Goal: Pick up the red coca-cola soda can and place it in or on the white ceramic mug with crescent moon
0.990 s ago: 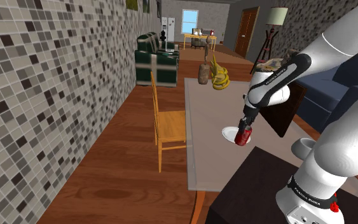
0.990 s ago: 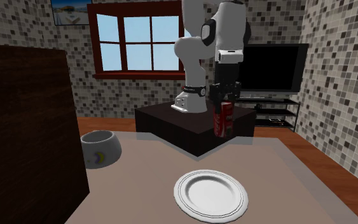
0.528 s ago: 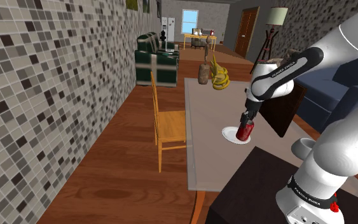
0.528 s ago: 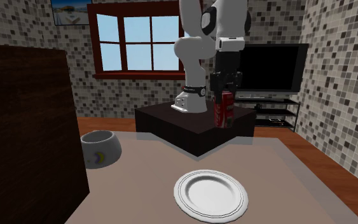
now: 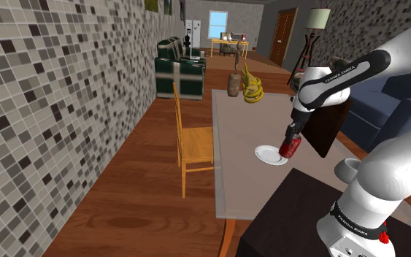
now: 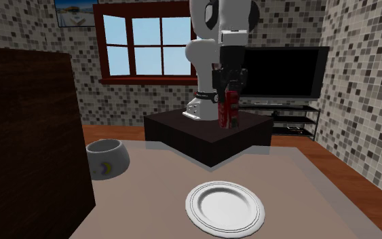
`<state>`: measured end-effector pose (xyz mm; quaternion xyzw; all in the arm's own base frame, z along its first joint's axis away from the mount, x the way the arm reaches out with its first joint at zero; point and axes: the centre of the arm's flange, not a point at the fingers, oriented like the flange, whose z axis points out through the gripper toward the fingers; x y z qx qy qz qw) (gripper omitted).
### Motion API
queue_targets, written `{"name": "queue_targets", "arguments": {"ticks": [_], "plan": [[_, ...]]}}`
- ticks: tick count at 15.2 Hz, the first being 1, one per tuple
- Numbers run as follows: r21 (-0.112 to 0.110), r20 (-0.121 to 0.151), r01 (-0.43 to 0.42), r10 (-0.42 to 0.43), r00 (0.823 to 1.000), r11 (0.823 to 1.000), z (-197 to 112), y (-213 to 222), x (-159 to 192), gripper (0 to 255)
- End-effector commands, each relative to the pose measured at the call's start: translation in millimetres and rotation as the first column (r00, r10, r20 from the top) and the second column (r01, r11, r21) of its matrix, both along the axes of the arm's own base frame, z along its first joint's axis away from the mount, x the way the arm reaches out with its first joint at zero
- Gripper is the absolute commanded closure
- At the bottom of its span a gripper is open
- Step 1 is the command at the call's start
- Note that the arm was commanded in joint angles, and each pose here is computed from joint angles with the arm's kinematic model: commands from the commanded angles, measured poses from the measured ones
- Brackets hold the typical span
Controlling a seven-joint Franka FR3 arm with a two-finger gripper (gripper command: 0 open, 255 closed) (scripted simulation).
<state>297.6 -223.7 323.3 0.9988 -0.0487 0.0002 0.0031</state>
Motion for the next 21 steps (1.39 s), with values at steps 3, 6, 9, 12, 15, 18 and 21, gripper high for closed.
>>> {"name": "queue_targets", "arguments": {"ticks": [3, 6, 9, 12, 15, 18, 21], "plan": [[0.0, 0.0, -0.001, 0.001, 1.0, 1.0, 4.2, -40.4, -37.9, 255], [0.0, 0.0, -0.001, 0.001, 1.0, 1.0, 7.1, -68.2, -65.9, 255], [0.0, 0.0, -0.001, 0.001, 1.0, 1.0, 10.1, -96.1, -93.9, 255], [0.0, 0.0, -0.001, 0.001, 1.0, 1.0, 13.0, -123.9, -121.9, 255], [0.0, 0.0, -0.001, 0.001, 1.0, 1.0, 15.9, -151.7, -149.9, 255], [0.0, 0.0, -0.001, 0.001, 1.0, 1.0, 18.9, -179.5, -177.9, 255], [0.0, 0.0, -0.001, 0.001, 1.0, 1.0, 21.8, -207.4, -206.0, 255]]}}
